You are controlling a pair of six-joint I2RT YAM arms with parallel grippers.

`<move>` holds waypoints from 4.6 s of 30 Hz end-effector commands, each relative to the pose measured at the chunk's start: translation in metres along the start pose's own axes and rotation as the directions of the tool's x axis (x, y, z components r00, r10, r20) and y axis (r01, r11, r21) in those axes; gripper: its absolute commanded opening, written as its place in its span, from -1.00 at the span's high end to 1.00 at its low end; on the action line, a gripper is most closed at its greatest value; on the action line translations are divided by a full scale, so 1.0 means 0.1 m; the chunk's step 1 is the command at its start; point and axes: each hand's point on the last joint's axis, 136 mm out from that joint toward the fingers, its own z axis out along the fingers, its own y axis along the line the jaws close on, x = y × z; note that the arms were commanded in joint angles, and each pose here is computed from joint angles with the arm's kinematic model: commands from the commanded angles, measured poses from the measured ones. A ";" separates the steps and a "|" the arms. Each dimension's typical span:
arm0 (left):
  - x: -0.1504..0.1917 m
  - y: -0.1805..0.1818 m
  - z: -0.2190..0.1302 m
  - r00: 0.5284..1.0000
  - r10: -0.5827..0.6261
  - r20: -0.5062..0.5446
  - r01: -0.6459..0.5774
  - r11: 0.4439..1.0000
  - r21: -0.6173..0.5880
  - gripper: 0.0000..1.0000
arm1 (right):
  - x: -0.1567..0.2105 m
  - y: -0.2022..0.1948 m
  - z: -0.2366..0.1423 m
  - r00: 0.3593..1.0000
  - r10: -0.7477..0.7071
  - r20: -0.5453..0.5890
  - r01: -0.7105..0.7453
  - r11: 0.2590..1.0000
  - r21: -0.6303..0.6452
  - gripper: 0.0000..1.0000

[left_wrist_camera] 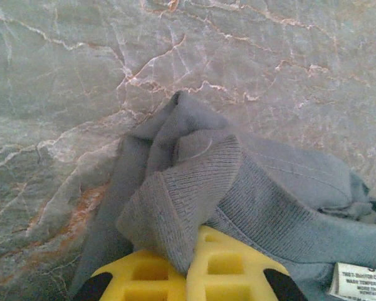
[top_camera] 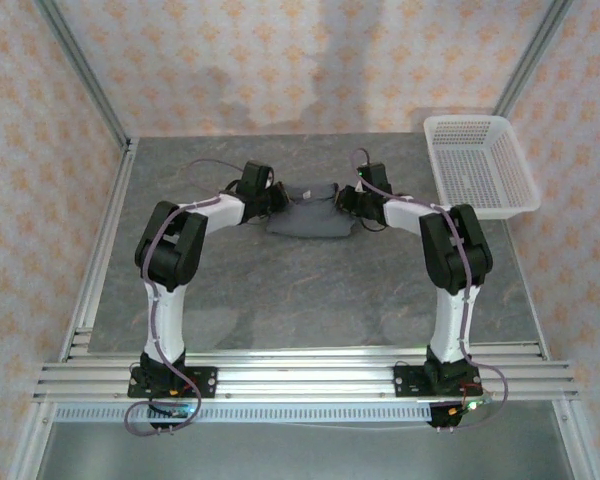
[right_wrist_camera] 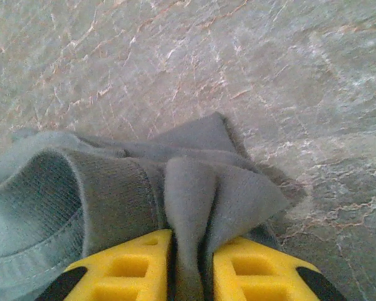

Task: Fold the inside-out t-shirt

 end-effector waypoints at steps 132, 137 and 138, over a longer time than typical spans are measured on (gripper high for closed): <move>-1.38 1.71 -0.52 0.692 -0.573 0.440 0.651 0.759 -0.034 -0.53 | -0.60 0.96 -2.63 0.908 0.108 0.405 -0.122 0.993 0.007 -0.99; -1.65 1.92 -0.54 0.695 -0.544 0.470 0.646 0.760 -0.075 -0.54 | -0.58 0.95 -2.57 0.915 0.111 0.387 -0.128 0.992 0.020 -0.99; -1.68 1.98 -0.54 0.688 -0.545 0.479 0.653 0.752 -0.082 -0.55 | -0.57 0.93 -2.55 0.917 0.113 0.383 -0.134 0.991 0.028 -0.99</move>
